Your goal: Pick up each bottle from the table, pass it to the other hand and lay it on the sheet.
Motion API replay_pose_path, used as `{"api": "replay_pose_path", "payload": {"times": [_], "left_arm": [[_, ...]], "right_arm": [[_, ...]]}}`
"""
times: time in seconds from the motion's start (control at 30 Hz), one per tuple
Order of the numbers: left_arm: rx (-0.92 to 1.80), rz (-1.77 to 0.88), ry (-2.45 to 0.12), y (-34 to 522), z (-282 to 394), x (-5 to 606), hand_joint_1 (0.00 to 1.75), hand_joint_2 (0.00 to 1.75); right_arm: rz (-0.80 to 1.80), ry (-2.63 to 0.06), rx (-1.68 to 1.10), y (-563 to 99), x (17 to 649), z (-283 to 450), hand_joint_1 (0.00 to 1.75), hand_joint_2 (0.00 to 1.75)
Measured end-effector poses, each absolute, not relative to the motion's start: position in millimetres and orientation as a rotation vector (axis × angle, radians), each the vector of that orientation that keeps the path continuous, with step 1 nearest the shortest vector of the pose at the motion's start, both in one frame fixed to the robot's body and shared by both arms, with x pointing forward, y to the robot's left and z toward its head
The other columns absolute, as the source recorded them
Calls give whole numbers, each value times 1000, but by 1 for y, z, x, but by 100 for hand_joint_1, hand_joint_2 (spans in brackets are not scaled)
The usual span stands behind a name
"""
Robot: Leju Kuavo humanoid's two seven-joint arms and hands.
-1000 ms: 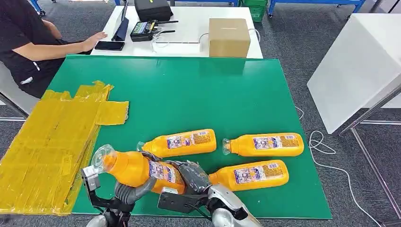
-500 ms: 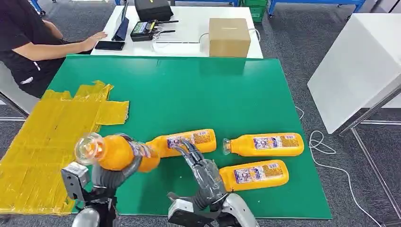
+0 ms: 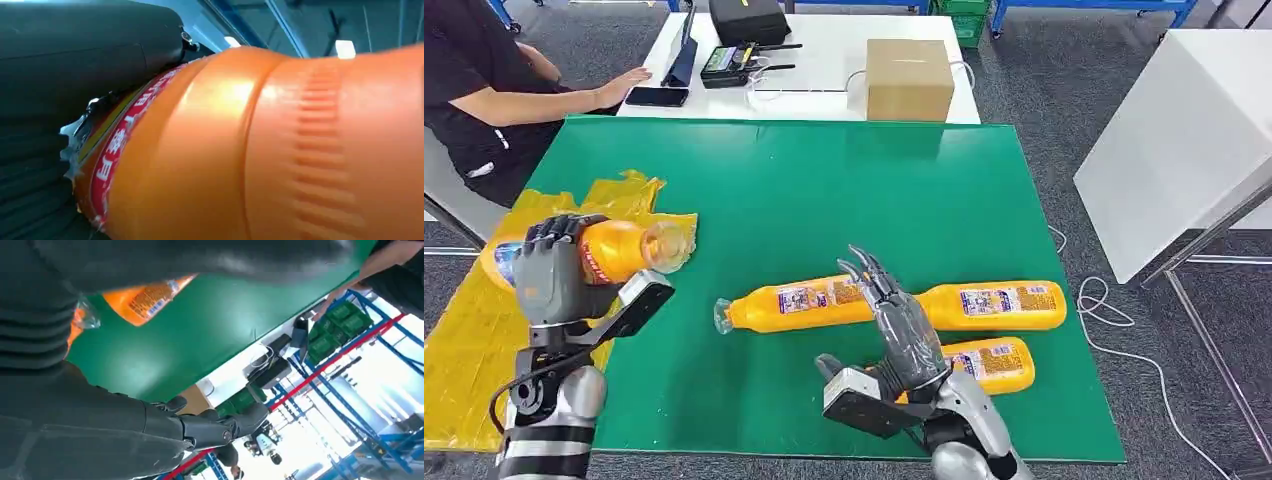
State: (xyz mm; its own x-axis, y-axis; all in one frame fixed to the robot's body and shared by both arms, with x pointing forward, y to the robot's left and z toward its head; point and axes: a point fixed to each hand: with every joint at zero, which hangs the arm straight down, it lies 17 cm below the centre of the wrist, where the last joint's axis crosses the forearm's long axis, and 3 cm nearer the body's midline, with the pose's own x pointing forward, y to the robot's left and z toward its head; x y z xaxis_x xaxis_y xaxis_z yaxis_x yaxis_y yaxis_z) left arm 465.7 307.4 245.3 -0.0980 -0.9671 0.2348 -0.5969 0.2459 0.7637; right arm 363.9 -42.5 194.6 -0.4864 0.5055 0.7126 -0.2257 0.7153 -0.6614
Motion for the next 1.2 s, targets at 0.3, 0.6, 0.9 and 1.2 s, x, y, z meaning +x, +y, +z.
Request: {"api": "replay_pose_path", "payload": {"times": [0.3, 0.6, 0.9, 1.2], "left_arm": [[1351, -935, -1517, 324, 155, 521, 175, 175], [1242, -1131, -1275, 345, 64, 524, 175, 175], [1221, -1204, -1177, 359, 39, 527, 175, 175], [1241, -1233, -1084, 372, 32, 531, 0, 0]], "right_arm": [[941, -1854, -214, -49, 381, 192, 0, 0], [975, -1824, -221, -54, 383, 178, 0, 0], [997, -1808, -223, -56, 384, 169, 0, 0], [1025, -1795, -227, -57, 389, 166, 0, 175]]}}
